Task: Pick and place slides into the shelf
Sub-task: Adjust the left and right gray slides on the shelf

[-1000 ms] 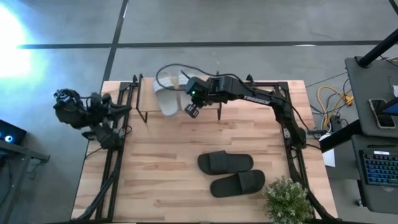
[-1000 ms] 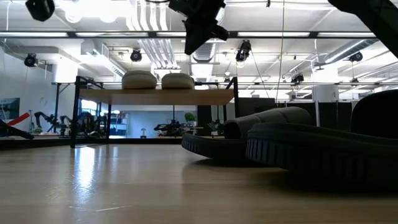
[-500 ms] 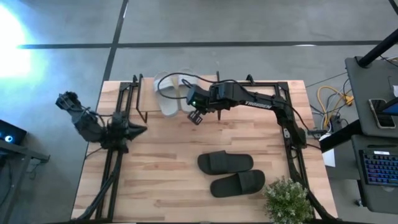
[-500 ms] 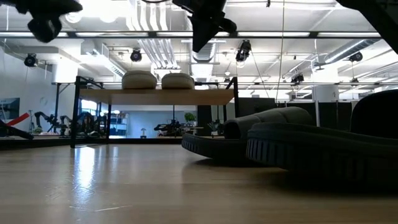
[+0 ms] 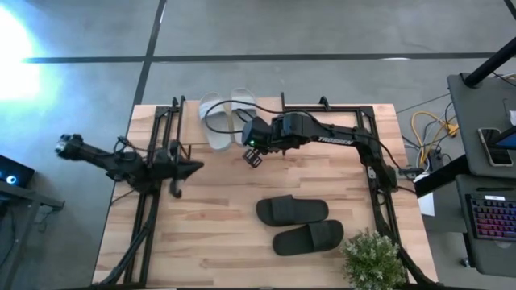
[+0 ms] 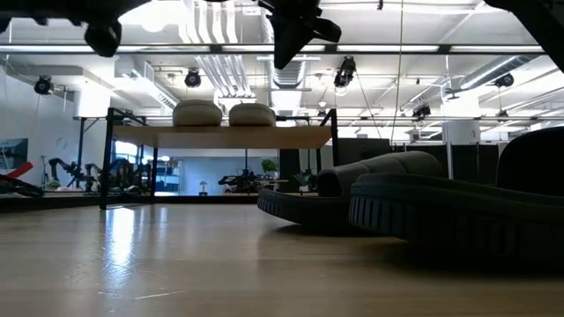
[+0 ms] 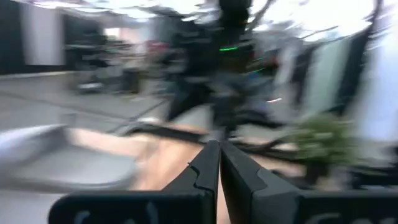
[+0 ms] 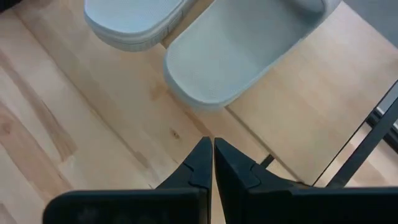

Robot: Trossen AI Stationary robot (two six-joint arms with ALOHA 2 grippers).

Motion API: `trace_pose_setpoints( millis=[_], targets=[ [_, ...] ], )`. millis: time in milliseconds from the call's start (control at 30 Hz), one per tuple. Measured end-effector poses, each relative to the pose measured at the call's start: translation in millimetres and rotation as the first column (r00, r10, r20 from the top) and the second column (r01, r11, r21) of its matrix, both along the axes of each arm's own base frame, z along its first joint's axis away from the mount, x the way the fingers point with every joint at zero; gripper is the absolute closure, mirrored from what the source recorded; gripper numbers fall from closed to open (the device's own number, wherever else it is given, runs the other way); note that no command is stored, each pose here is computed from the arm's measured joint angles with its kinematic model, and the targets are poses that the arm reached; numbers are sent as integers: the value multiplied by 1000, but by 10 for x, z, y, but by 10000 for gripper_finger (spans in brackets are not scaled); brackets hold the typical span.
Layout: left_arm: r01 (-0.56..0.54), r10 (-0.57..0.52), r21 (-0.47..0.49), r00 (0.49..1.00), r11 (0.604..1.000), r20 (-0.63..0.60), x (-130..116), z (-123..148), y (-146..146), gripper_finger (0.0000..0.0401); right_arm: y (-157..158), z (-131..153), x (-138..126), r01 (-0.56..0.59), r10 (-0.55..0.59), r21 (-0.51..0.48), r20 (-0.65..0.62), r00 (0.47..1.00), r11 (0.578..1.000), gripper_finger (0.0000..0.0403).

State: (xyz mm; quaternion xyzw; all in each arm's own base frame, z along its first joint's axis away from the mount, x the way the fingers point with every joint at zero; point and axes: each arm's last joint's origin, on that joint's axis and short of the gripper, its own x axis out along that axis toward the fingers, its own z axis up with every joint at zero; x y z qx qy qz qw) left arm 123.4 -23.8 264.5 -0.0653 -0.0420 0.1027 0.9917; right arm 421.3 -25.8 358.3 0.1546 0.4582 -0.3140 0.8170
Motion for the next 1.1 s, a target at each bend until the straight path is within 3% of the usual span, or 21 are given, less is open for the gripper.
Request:
trace_pose_setpoints(
  millis=[167, 300, 500, 633, 767, 900, 1100],
  targets=[
    [-171, 180, 62, 964, 983, -195, -166, 308, 267, 401, 57, -7, -35, 12, -12, 4, -27, 1000, 1000, 394],
    [-218, 264, 154, 861, 964, -434, -251, 512, 395, 401, 104, -11, -75, 54, -58, -72, -56, 997, 996, 394],
    [-170, 214, 130, 795, 977, -568, -79, 641, 515, 401, 108, 5, -114, 160, -164, -97, -30, 986, 982, 394],
    [-206, 192, 61, 706, 977, -681, 81, 571, 707, 401, 141, 30, -215, 262, -269, -136, -31, 963, 955, 394],
    [-244, 193, 29, 680, 969, -707, 210, 653, 989, 401, 259, 71, -245, 256, -260, -140, -11, 966, 957, 394],
    [-280, 195, 4, 660, 960, -725, 110, 865, 1208, 401, 364, 149, -301, 263, -262, -138, 30, 965, 955, 394],
    [-339, 135, -83, 570, 937, -811, -79, 849, 1402, 401, 415, 252, -379, 296, -285, -157, 89, 954, 942, 394]
  ],
)
